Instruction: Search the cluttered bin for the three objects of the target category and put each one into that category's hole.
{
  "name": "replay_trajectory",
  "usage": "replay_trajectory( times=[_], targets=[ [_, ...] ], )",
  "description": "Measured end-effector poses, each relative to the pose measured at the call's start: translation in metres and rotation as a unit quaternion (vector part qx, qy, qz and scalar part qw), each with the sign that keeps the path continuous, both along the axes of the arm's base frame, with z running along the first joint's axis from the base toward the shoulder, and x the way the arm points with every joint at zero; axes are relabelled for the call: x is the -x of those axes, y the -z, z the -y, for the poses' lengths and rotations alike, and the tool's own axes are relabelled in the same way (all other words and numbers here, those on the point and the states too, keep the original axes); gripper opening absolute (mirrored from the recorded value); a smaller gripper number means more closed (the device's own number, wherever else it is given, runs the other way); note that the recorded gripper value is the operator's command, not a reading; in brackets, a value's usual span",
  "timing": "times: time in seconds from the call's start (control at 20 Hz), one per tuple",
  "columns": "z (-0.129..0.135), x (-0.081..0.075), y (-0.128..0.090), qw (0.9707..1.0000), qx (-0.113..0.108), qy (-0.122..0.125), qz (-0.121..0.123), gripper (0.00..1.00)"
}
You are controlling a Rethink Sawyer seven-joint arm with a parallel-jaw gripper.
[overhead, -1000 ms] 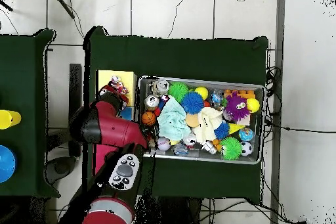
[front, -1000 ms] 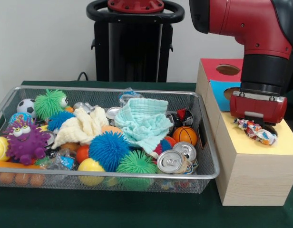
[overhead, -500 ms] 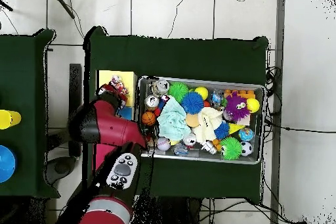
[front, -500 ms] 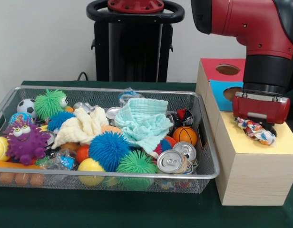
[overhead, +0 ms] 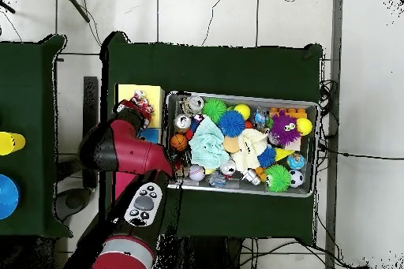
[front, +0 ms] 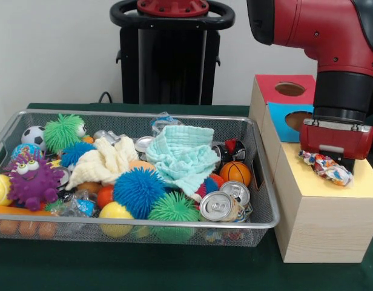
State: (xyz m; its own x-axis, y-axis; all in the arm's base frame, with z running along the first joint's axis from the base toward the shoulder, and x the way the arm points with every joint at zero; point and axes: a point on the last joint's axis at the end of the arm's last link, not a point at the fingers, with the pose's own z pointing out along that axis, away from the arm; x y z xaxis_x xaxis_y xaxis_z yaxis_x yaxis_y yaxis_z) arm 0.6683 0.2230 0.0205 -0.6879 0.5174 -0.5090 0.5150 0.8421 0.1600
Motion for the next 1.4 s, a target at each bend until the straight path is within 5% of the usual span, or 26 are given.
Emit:
replay_trajectory(
  times=[0.65, 0.7, 1.4],
  targets=[
    [0.0, 0.0, -0.001, 1.0, 0.0, -0.001, -0.01, 1.0],
    [0.0, 0.002, -0.003, 0.9996, 0.0, -0.002, -0.027, 0.0],
    [0.003, 0.007, -0.016, 0.9956, -0.004, 0.002, -0.094, 0.0]
  ],
)
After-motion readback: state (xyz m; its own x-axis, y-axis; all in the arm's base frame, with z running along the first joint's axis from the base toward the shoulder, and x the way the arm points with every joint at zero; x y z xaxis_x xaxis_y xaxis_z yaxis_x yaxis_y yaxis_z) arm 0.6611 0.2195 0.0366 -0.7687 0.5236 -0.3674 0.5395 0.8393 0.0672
